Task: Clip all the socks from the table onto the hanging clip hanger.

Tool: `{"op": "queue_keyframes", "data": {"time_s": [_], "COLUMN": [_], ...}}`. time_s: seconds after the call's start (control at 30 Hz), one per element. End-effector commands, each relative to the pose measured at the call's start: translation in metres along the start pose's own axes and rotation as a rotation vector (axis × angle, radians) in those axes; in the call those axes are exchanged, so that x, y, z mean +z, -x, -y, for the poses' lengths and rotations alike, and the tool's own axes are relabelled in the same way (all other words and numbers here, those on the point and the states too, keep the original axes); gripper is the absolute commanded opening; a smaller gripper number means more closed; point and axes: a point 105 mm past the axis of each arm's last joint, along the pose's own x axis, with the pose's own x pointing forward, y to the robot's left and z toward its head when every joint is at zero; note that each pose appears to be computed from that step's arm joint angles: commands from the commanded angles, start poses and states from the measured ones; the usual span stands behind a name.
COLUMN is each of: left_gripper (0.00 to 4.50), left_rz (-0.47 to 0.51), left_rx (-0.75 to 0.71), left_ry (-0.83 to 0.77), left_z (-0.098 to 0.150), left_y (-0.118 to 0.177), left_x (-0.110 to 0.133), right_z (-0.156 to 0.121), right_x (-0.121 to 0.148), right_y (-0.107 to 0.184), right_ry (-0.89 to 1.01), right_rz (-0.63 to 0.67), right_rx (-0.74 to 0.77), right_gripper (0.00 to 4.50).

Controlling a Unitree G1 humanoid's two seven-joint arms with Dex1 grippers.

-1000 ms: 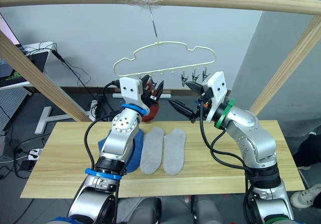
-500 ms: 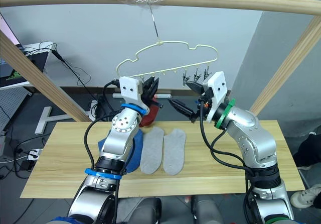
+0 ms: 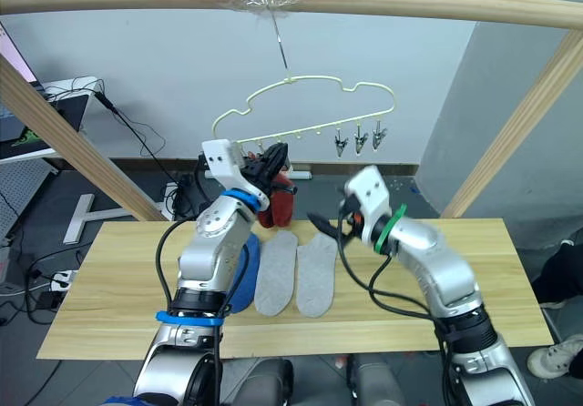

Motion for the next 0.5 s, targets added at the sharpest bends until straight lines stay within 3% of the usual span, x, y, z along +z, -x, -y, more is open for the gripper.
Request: {"op": "queue_keyframes", "data": {"time_s": [0.03, 0.17, 0.33, 0.5], "left_gripper": [0.02, 0.02, 0.02, 0.02], "left_rz": [-0.039, -0.06, -0.08, -0.084], "left_rx": [-0.023, 0.012, -0.003, -0.008], "left_ry": [0.062, 0.05, 0.013, 0.002], "left_z": [-0.002, -0.011, -0.006, -0.003], "left_y": [0.008, 0.015, 0.023, 0.026], "left_x": [-0.003, -0.005, -0.009, -0.009], "right_z": [-0.006, -0.016, -0.029, -0.028], "right_x": [-0.003, -0.036, -0.058, -0.062], "right_y": [-0.011, -0.025, -0.049, -0.059], "right_ry": [0.068, 0.048, 0.011, 0.038], "right_rz": [0.009, -0.089, -0.124, -0.123], "right_rx": [-0.003, 0.021, 0.032, 0.019], "right_gripper": [4.5, 4.5, 4.5, 4.5]}}
